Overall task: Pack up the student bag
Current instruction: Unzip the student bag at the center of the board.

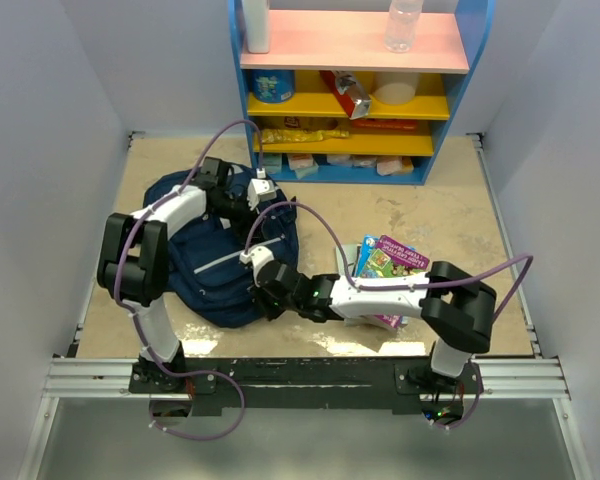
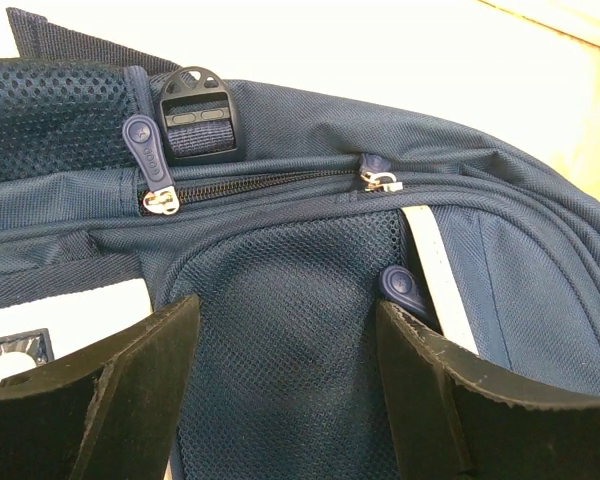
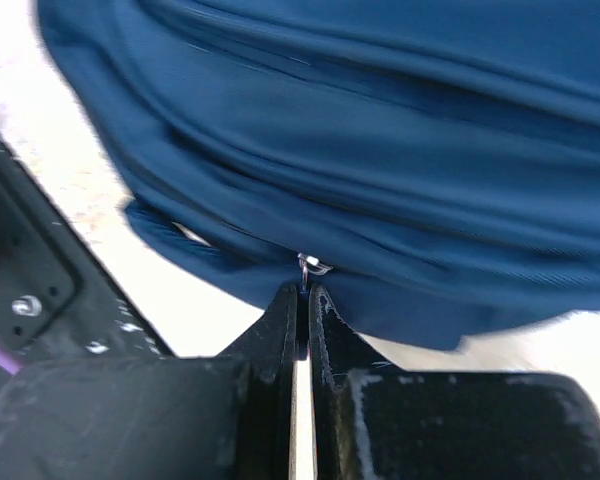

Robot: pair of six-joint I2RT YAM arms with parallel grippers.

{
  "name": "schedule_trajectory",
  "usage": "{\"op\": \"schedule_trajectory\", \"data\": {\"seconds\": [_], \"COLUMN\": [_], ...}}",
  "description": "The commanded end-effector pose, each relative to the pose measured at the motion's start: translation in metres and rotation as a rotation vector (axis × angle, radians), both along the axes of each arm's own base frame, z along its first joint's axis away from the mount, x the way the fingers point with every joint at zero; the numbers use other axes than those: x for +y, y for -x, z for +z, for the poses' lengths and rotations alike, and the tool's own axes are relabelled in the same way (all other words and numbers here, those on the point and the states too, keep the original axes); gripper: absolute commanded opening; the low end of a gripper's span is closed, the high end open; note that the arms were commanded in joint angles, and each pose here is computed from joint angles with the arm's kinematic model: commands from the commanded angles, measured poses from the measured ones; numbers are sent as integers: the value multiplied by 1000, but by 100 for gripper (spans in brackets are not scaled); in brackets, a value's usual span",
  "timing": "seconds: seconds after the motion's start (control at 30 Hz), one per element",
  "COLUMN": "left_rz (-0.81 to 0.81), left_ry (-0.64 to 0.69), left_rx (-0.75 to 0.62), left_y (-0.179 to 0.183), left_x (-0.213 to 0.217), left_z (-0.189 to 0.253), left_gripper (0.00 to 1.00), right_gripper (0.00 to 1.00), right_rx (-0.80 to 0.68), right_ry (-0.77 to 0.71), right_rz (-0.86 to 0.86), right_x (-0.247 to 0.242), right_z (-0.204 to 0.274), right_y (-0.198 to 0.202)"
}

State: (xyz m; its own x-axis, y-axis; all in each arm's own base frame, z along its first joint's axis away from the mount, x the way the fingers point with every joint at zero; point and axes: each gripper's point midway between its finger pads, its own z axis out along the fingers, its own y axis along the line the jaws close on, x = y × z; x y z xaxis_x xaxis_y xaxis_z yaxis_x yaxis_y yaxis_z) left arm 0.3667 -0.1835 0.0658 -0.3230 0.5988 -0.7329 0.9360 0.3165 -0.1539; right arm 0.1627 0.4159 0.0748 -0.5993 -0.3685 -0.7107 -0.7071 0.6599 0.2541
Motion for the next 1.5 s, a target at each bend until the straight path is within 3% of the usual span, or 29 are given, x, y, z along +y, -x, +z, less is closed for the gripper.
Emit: {"op": "schedule_trajectory", "data": {"seconds": [0.0, 0.13, 0.2, 0.23, 0.27, 0.37, 0.63, 0.83, 0.97, 1.17, 1.4, 1.47], "left_rz": [60, 65, 78, 101, 116, 169, 271, 313, 324, 330, 261, 204], "left_ry": [-221, -185, -172, -154, -141, -97, -127, -237, -332, -374, -323, -310], "left_rx": [45, 61, 44, 26, 24, -15, -76, -103, -59, 21, 63, 5], "left_y": [-4, -6, -13, -20, -24, -48, -60, -55, -36, 19, 93, 94], "left_x": [26, 20, 22, 29, 34, 64, 169, 205, 228, 263, 260, 254], "left_z": [-59, -37, -19, -4, 5, 53, 77, 37, 0, -12, 15, 33], "left_gripper": [75, 75, 78, 82, 100, 100, 100, 100, 100, 100, 100, 100], "right_gripper": [0, 0, 0, 0, 0, 0, 0, 0, 0, 0, 0, 0], "right_rx": [-70, -121, -149, -149, -146, -133, -105, -68, -83, -106, -138, -139], "right_ry": [-172, -180, -161, -154, -129, -108, -56, 40, 93, 110, 125, 128], "right_rz": [60, 7, -93, -115, -150, -195, -231, -334, -373, -399, -397, -390], "right_x": [55, 47, 21, 13, -2, -22, -41, -80, -99, -105, -99, -96], "right_z": [54, 69, 72, 71, 64, 64, 57, 43, 45, 50, 56, 59], "right_y": [4, -5, -18, -22, -30, -38, -49, -80, -93, -113, -146, -148]}}
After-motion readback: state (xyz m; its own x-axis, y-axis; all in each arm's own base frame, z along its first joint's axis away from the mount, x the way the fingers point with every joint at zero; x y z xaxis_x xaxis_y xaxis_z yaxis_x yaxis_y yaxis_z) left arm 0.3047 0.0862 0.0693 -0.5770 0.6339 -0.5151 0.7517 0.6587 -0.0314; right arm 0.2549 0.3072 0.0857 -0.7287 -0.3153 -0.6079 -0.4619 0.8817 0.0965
